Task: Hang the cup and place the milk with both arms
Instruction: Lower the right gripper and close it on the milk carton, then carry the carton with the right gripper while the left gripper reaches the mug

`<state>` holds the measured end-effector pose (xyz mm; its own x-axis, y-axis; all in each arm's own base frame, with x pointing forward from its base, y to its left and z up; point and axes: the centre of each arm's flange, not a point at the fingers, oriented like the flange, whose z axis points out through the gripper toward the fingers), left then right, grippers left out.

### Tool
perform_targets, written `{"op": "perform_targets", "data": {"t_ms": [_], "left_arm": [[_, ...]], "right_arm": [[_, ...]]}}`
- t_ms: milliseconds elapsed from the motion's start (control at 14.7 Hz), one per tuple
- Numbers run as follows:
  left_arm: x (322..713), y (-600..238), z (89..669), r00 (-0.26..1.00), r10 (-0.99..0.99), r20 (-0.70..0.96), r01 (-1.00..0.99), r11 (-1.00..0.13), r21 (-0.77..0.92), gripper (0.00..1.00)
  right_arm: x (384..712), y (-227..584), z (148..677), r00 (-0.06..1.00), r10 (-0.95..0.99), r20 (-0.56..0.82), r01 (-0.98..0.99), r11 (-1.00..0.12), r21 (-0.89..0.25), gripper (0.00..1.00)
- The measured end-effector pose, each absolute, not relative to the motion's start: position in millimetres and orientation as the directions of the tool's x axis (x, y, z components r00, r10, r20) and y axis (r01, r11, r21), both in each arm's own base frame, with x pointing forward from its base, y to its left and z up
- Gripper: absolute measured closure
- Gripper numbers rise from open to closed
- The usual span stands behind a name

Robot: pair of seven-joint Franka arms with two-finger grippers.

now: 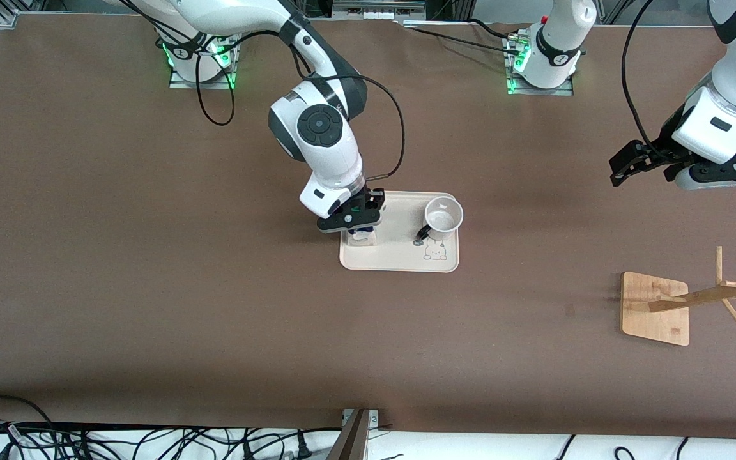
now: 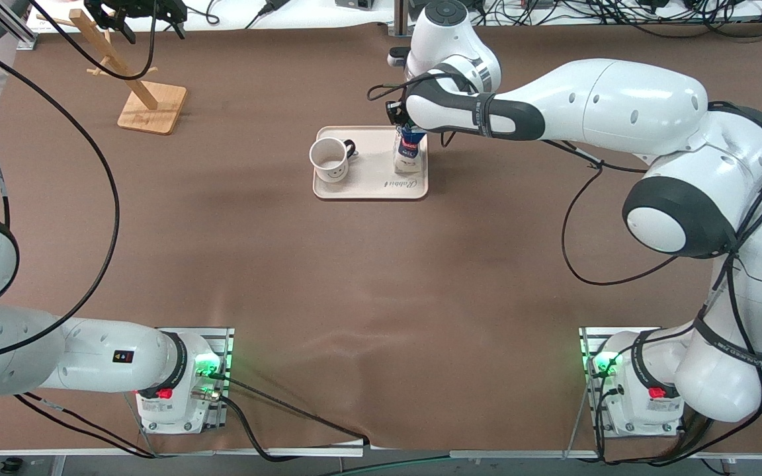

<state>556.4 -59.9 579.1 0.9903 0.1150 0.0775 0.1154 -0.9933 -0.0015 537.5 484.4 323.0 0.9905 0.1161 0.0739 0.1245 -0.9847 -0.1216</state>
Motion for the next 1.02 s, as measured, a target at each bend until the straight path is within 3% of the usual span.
{"op": "perform_targets", "data": {"t_ms": [407, 814, 1018], "left_arm": [[554, -81, 581, 0.994, 0.077, 0.081, 0.078, -0.997, -0.002, 0.0], [574, -98, 556, 0.998, 0.05, 0.044, 0.05, -0.999, -0.003, 0.0], [584, -117, 531, 1.0, 0.017, 0.008, 0.017, -1.0, -0.004, 0.0]], "right_arm": [[538, 481, 338, 0.987, 0.138, 0.085, 0.145, -0.986, -0.086, 0.63], [521, 450, 453, 0.989, 0.135, 0.068, 0.137, -0.99, -0.031, 0.63], [532, 394, 499, 0.993, 0.094, 0.065, 0.09, -0.994, 0.063, 0.63]]}}
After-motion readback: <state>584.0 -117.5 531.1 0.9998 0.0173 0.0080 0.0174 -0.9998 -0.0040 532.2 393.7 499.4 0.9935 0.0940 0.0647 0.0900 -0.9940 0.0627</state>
